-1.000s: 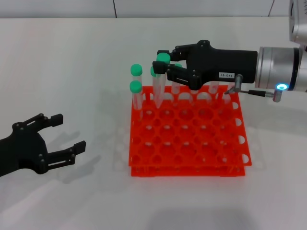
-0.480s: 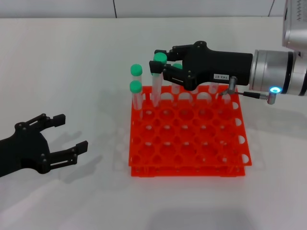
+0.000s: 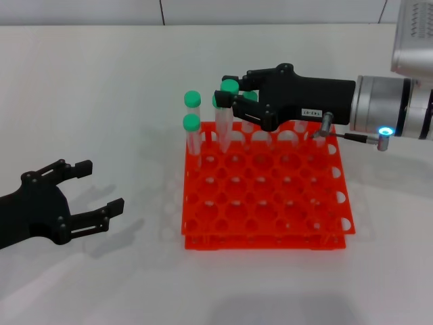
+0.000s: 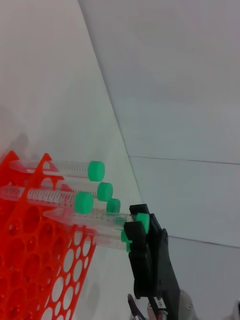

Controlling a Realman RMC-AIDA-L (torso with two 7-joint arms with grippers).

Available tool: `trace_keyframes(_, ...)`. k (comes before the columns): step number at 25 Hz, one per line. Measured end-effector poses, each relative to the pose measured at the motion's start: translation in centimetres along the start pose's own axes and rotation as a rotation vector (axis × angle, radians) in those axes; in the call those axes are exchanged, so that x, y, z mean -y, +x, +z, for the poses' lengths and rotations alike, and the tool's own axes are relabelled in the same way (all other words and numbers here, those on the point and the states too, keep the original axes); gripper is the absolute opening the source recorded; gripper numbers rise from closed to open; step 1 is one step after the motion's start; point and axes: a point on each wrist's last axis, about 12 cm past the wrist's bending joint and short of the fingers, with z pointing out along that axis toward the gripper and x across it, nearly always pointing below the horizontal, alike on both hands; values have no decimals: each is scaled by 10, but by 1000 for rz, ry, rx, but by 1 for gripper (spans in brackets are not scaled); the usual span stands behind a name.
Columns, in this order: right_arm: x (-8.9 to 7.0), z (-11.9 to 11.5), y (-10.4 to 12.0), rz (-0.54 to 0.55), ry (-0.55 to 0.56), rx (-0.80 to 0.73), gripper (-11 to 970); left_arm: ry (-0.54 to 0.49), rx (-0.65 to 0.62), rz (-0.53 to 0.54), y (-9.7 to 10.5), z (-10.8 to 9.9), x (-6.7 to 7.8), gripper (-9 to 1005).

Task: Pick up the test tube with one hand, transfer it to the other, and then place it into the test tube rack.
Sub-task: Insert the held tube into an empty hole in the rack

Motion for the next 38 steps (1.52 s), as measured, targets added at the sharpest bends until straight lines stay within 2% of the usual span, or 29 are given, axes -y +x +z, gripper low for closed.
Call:
trace_keyframes(15, -5, 13, 7, -32, -2, -48, 290, 10, -3, 3, -2, 4, -2, 893)
trace_keyframes(38, -6, 18, 14, -53, 12, -104, 295, 19, -2, 8, -4, 7, -4, 893)
